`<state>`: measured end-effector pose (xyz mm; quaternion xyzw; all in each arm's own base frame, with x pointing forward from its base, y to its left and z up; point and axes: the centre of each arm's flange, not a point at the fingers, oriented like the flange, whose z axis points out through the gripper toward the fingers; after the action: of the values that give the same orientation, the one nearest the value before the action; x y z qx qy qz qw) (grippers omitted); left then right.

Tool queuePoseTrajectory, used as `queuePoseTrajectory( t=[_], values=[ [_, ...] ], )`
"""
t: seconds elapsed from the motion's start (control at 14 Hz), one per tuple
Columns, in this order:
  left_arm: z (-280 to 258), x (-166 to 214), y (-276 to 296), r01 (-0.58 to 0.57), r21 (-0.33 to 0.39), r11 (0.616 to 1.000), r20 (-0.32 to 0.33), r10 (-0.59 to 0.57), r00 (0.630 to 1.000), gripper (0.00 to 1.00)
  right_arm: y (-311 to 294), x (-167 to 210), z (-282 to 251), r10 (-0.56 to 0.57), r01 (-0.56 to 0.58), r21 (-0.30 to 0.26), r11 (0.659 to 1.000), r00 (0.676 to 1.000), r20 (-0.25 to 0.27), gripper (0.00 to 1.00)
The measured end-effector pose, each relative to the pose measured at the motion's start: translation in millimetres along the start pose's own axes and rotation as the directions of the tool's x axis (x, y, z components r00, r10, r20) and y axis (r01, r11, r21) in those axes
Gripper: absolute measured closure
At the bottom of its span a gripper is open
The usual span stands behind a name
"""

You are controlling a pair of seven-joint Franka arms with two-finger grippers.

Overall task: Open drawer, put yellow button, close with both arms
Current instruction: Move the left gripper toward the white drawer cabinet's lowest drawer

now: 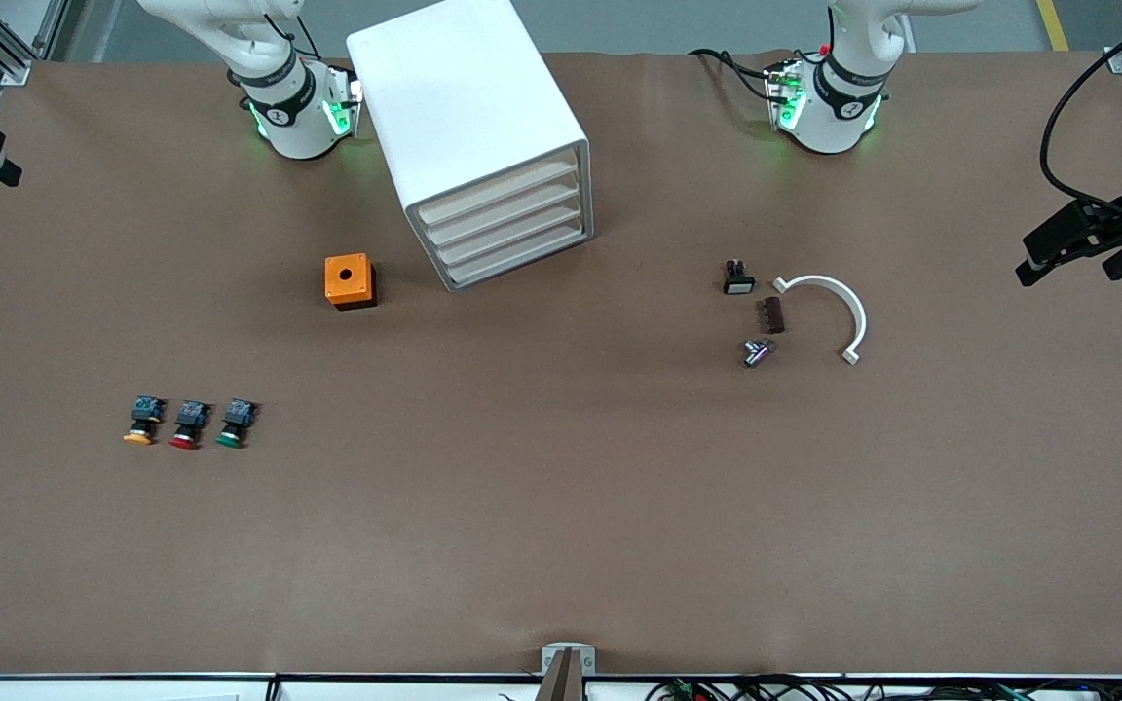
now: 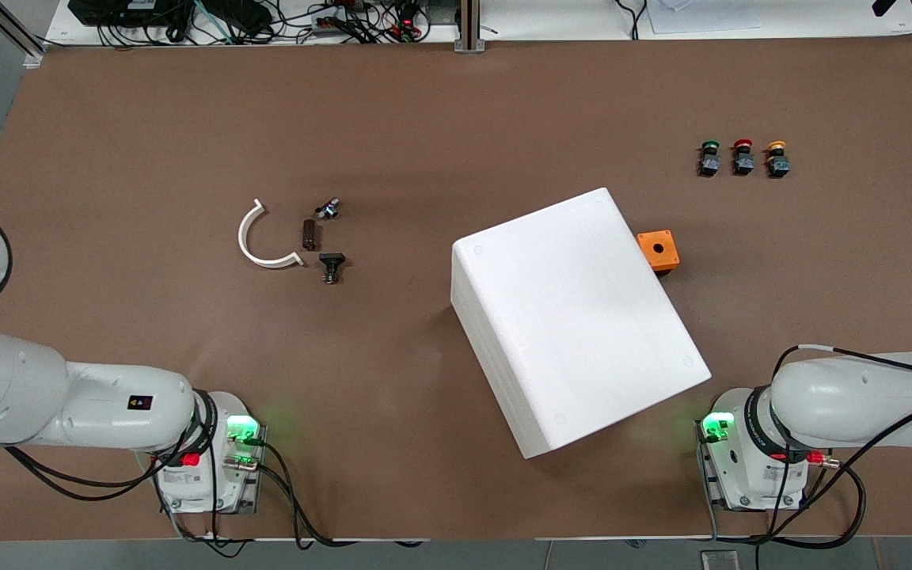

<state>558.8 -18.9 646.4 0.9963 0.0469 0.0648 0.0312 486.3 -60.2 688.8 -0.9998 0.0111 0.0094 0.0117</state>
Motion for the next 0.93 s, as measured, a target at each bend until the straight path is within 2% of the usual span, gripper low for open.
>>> queuePoseTrajectory(
  t=[0.29, 0.64, 0.79, 0.93],
  values=[
    [0, 0, -1, 0.003, -0.002, 1.0, 0.0, -0.003, 1.0, 0.0, 0, -1, 1, 0.0, 0.0, 0.001, 1.0, 1.0, 0.011, 0.0],
    [0, 2, -8, 0.036, -0.045, 0.998, 0.002, -0.036, 0.999, 0.0, 0, -2, 1, 0.001, -0.001, 0.001, 1.0, 1.0, 0.014, 0.0],
    [14, 7, -7, 0.042, -0.05, 0.998, 0.028, -0.041, 0.999, 0.0, 0, -2, 1, 0.001, -0.001, 0.001, 1.0, 1.0, 0.016, 0.0],
    [50, 18, -3, 0.057, -0.043, 0.997, 0.088, -0.053, 0.995, 0.0, 0, -2, 1, 0.001, -0.001, 0.001, 1.0, 1.0, 0.016, 0.0]
  ],
)
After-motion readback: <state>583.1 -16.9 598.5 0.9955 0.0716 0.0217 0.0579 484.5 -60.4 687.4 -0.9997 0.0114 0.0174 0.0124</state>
